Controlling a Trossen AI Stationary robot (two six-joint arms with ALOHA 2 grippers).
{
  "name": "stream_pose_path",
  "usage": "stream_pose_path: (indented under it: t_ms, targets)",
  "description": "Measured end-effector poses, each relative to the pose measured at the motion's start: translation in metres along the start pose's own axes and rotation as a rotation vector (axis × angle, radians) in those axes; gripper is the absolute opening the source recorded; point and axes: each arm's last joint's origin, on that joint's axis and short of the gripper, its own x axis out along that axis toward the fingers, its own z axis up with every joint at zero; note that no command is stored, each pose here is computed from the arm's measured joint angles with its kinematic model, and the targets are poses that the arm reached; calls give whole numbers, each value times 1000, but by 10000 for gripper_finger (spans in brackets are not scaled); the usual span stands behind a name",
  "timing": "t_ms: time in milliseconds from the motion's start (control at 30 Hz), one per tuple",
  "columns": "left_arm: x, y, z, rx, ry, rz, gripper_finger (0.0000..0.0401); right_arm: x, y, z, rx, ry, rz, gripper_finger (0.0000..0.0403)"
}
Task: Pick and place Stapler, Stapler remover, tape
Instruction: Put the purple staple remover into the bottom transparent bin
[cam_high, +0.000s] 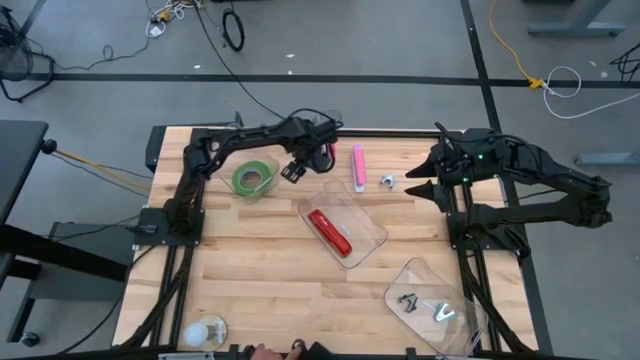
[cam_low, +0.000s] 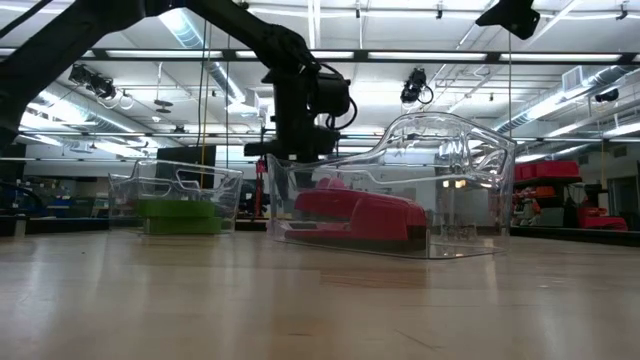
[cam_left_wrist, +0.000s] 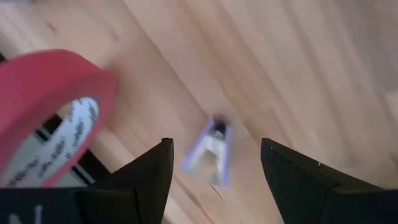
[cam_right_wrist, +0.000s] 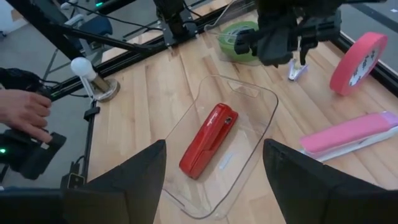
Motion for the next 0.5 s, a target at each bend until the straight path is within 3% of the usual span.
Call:
stream_pose_path:
  t_ms: [300,500]
  targets:
    - [16,3,3,45,24,11,243,0,0,0,-17,-2,-1,268]
    - [27,-1,0,34,79,-42,243,0,0,0,-26,-2,0,268]
